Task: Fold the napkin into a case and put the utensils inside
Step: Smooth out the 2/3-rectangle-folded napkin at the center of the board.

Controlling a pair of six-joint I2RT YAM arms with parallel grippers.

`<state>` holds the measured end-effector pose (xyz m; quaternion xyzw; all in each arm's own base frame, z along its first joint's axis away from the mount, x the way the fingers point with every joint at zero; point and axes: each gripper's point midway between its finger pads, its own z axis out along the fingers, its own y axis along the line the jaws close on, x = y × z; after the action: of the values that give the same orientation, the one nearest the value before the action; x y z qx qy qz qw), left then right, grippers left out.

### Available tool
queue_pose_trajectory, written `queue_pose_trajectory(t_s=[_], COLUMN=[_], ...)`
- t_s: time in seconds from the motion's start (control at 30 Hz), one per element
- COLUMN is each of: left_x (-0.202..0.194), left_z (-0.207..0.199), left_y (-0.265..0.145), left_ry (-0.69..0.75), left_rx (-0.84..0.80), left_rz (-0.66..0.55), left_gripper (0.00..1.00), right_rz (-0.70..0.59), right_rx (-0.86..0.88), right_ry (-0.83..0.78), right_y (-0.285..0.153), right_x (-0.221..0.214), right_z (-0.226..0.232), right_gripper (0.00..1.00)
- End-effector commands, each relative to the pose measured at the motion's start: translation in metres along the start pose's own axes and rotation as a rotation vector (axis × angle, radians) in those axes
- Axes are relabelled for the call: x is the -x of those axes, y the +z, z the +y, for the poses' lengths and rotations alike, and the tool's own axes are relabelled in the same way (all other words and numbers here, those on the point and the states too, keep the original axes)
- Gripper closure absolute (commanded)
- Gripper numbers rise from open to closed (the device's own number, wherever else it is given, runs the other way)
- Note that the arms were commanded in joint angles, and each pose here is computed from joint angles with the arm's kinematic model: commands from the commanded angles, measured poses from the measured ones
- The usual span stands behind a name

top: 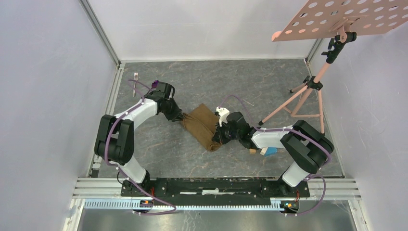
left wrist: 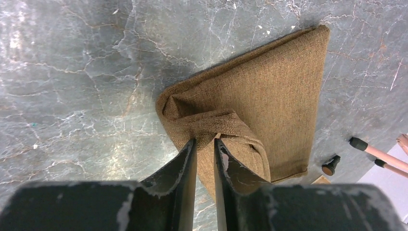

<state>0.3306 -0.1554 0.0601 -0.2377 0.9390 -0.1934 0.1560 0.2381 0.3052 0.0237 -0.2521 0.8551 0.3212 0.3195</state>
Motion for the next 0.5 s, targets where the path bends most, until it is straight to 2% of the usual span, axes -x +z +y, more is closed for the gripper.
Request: queue_pose_trajectory(t_s=[0.0, 0.23, 0.47], left_x=[0.008, 0.01, 0.003], left_z=[-0.019, -0.026, -0.023], left_y=[0.006, 0.013, 0.012], left_ry=[0.052, 0.053, 0.059], left_rx=[-0.085, -0.106, -0.105], left_rz=[-0.01, 0.009, 0.026], left_gripper=[0.74, 0.75, 0.71], right_rz=[-0.027, -0.022, -0.013], right_rx=[-0.008, 0.054, 0.126], right_ry=[-0.003, 0.008, 0.058], right_y=[0.002, 0.001, 0.003], right_x=[0.005, 0.004, 0.002], right_z=[-0.004, 0.007, 0.021], right_gripper=[1.0, 1.0, 1.0])
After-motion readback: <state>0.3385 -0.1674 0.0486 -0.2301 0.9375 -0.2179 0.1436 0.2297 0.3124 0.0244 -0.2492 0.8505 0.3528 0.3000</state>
